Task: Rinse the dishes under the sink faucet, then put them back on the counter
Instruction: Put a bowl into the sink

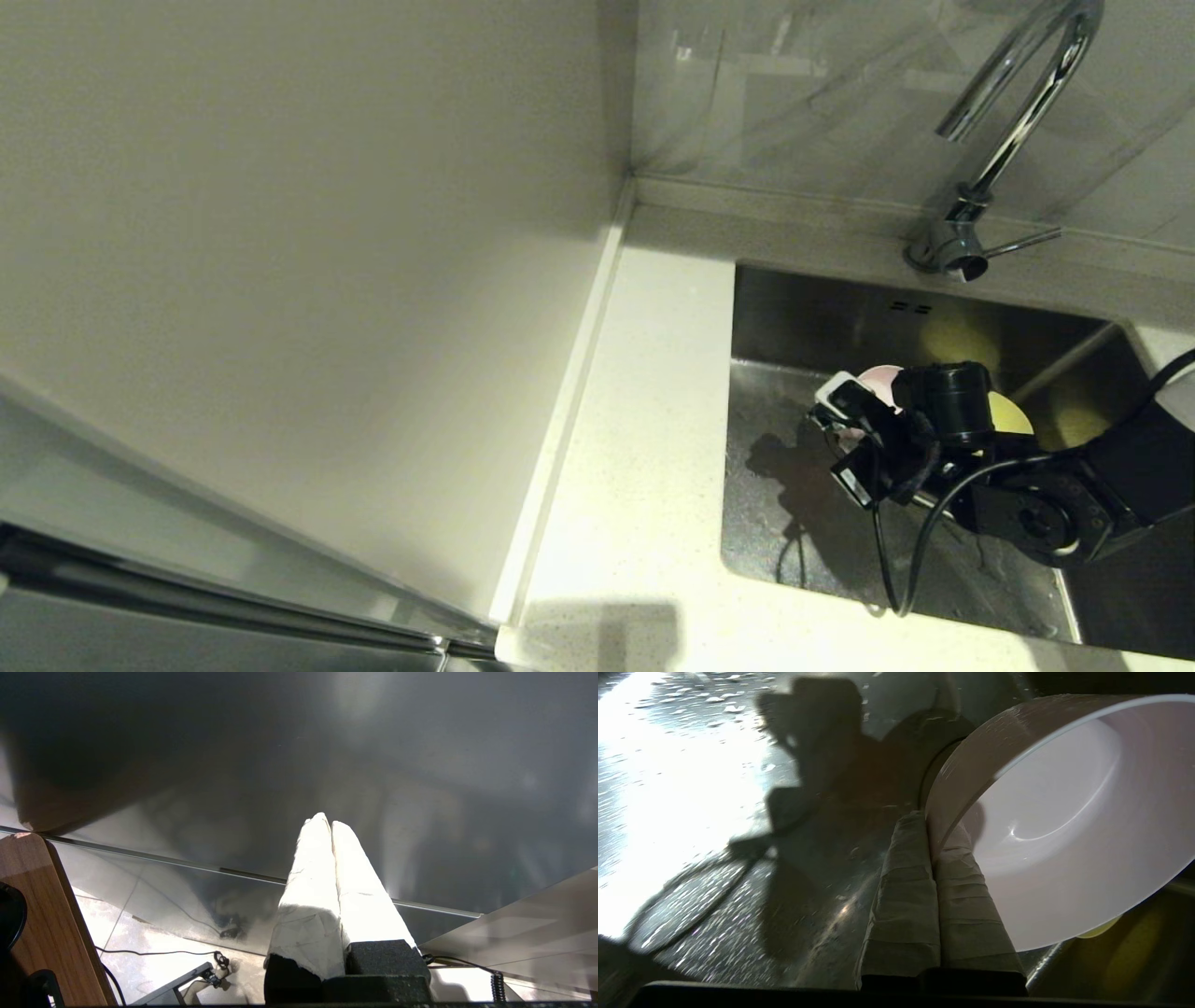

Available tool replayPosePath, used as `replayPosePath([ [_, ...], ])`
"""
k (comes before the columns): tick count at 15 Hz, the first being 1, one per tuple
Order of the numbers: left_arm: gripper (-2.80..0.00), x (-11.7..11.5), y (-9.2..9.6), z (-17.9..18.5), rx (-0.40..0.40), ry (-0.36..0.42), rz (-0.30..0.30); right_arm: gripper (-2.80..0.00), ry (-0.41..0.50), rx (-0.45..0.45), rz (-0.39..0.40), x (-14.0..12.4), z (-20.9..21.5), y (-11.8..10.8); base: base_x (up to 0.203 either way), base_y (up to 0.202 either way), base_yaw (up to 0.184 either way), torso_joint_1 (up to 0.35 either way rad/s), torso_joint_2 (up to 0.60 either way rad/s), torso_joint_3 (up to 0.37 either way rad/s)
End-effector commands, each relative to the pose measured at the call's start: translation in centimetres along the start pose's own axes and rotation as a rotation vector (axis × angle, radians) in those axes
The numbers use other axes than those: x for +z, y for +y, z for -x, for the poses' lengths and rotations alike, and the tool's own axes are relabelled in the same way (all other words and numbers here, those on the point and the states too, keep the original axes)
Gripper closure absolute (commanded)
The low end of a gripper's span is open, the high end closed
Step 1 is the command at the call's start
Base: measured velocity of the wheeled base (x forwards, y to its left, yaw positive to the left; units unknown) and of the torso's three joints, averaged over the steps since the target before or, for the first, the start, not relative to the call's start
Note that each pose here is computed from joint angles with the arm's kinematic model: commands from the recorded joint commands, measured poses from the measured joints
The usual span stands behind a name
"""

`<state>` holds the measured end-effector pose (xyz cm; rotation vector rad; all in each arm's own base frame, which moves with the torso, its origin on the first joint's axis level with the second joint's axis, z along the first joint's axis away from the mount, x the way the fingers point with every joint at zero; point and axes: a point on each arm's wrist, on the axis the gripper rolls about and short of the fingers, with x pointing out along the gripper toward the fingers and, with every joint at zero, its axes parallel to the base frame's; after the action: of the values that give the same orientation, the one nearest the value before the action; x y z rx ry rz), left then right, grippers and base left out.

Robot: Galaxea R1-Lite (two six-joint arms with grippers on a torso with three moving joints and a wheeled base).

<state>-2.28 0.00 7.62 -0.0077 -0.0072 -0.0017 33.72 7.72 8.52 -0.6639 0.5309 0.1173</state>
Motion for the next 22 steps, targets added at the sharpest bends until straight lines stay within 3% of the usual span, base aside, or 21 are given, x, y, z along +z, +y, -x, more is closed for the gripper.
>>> replayPosePath([
  [1,0.0,-0.1,0.0,0.0,0.0,0.003,0.0,0.0,0.036,-0.038,0.018,-0.4,-2.9,1.1,0.0,0.0,0.0,0.0,0.0,0.0],
  [5,0.0,-0.1,0.0,0.0,0.0,0.003,0.0,0.0,0.095,-0.136,0.022,-0.8,-4.9,1.7,0.0,0.0,0.0,0.0,0.0,0.0],
  [16,0.0,-0.1,0.0,0.0,0.0,0.003,0.0,0.0,0.095,-0.138,0.037,-1.3,-8.5,4.4,0.0,0.0,0.0,0.0,0.0,0.0],
  [22,0.0,-0.1,0.0,0.0,0.0,0.003,0.0,0.0,0.087,-0.183,0.024,-0.7,-10.6,4.7,0.0,0.0,0.0,0.0,0.0,0.0],
])
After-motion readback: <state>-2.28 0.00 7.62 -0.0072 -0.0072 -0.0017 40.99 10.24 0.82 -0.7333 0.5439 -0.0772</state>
